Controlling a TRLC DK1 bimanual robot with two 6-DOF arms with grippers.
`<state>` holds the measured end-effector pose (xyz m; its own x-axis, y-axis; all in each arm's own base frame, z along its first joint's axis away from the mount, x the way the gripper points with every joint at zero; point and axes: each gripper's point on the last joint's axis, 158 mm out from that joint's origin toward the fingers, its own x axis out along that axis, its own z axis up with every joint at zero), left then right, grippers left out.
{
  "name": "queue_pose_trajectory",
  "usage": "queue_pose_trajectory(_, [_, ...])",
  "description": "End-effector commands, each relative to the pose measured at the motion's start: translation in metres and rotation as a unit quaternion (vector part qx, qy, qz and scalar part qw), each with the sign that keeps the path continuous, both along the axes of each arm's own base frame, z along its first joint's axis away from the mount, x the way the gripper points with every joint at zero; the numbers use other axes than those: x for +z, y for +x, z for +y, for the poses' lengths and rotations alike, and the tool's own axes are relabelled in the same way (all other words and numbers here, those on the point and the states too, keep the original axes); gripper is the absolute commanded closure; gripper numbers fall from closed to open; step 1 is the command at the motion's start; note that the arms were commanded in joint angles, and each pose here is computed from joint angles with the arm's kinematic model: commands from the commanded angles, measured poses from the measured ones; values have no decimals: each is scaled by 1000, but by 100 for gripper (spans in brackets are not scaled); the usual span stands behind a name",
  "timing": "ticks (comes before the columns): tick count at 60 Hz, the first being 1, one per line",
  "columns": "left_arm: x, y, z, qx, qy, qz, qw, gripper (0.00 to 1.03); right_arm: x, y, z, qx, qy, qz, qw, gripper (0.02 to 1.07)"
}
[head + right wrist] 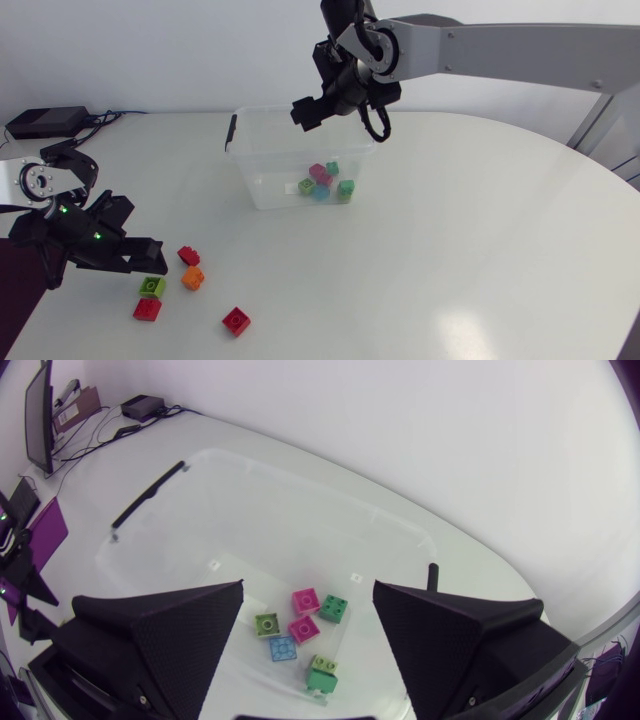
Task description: Pick up the duplo bricks and place them in the container
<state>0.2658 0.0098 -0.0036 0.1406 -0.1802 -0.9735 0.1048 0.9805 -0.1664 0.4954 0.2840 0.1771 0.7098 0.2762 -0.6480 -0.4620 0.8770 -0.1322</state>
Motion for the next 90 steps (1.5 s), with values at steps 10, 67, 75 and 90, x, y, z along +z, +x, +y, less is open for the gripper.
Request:
queue_pose_trajectory(10, [-39, -23, -3, 13, 29, 58, 998, 17, -2, -104, 31, 72, -29, 38, 996, 10])
queue_pose_trajectory(67, [53, 35, -4, 12, 20, -125, 992, 82, -169, -313, 119, 244, -158, 332, 897, 10])
queue_pose_trajectory(75, [74, 51, -7, 14, 2, -159, 987, 82, -181, -313, 124, 235, -174, 344, 893, 12])
queue_pose_trajectory(90, [117, 85, 2, 33, -48, -243, 968, 82, -204, -315, 128, 231, -195, 359, 883, 16])
